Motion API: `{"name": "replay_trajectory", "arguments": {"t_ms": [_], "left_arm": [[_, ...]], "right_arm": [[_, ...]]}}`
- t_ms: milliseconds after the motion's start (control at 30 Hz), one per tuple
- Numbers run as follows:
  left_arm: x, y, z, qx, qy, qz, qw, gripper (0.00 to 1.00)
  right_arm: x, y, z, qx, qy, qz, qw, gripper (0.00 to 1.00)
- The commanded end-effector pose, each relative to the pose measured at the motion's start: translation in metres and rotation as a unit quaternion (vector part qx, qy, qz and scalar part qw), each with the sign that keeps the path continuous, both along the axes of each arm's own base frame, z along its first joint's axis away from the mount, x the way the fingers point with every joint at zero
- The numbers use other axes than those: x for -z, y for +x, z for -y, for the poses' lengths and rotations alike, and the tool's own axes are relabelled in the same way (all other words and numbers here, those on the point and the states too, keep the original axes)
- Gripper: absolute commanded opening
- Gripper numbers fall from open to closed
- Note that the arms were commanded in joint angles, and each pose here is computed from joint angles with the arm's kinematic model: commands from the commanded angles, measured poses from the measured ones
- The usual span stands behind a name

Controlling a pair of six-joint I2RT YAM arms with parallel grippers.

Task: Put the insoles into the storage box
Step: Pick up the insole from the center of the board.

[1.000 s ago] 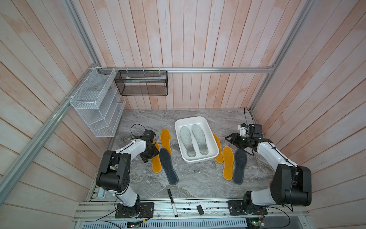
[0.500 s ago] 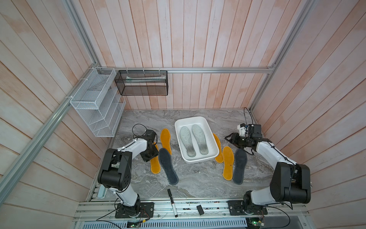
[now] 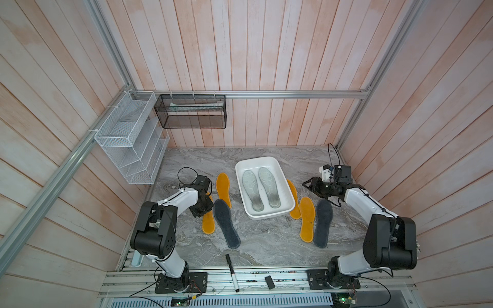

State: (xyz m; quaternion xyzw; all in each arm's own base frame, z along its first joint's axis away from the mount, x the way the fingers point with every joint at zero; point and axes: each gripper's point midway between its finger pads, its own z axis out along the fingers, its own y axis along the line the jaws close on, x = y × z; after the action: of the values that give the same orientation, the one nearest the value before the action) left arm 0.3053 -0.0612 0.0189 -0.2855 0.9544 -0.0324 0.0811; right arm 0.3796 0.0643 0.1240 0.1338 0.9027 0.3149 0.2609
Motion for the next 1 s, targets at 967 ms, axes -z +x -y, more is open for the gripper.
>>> {"name": "replay_trajectory", "arguments": {"t_ms": [967], "left_arm": [[-0.102,0.038,-0.006,-0.012,0.018,0.121,0.992,0.0]], "right_arm": [[-0.053,0.042,-0.004,-0.033,0.016,0.063,0.997,0.52]]}}
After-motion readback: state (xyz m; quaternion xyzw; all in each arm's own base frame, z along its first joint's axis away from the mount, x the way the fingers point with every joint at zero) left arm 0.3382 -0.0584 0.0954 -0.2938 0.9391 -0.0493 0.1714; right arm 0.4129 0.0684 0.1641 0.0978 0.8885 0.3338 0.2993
